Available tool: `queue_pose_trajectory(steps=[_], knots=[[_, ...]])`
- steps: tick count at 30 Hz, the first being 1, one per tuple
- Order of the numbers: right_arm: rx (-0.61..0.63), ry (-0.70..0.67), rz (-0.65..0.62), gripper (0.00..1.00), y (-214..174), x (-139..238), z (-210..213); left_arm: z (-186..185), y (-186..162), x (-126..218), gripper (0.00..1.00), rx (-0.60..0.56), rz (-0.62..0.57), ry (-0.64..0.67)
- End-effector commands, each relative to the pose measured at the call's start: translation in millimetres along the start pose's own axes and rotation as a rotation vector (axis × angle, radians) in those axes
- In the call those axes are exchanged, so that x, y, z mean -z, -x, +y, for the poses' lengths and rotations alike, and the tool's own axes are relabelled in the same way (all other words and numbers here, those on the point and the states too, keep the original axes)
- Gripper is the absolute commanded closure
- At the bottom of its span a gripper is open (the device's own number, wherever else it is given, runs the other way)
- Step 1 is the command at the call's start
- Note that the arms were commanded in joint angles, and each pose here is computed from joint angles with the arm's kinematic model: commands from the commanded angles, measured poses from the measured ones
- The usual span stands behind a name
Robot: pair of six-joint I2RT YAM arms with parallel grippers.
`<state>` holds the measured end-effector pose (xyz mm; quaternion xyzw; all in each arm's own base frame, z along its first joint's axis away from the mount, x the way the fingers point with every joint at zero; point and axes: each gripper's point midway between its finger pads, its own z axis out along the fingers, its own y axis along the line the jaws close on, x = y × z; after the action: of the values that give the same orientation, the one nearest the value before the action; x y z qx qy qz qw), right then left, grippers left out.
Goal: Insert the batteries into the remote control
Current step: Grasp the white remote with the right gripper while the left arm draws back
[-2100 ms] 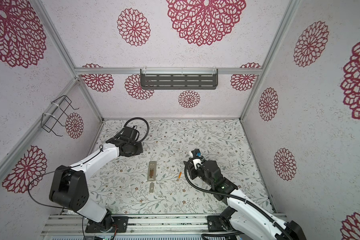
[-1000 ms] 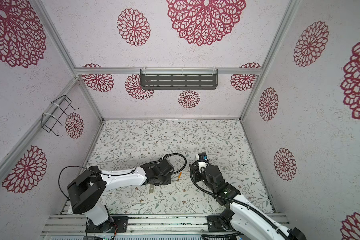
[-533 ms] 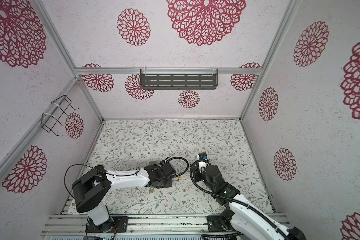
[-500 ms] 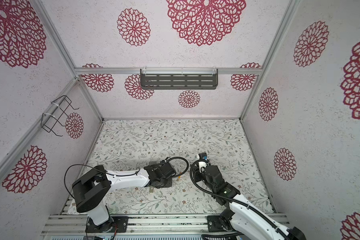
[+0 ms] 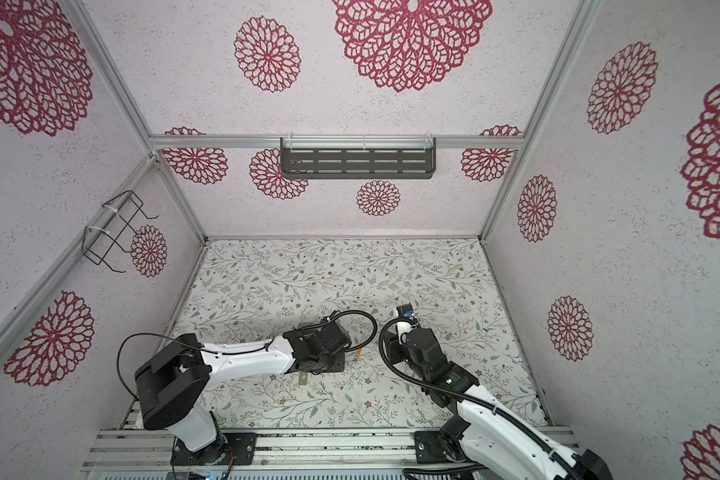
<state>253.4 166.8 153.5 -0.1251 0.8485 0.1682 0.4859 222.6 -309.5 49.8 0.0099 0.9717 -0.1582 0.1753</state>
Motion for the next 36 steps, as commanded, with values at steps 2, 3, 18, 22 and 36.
queue_pose_trajectory(steps=[2,3,18,22,36], knots=[[-0.024,-0.045,0.0,0.28,18,-3,-3,-8,22,36,0.55,0.021,-0.06,-0.099],[-0.029,-0.05,0.014,0.26,18,-6,-2,0,26,43,0.53,0.04,-0.073,-0.106],[0.048,0.03,0.177,0.04,12,-86,111,136,92,121,0.02,0.308,-0.345,-0.145],[0.065,0.069,0.22,0.01,2,-112,148,154,92,123,0.03,0.331,-0.37,-0.129],[0.106,0.085,0.313,0.01,-30,-149,209,201,88,138,0.03,0.438,-0.499,-0.098]])
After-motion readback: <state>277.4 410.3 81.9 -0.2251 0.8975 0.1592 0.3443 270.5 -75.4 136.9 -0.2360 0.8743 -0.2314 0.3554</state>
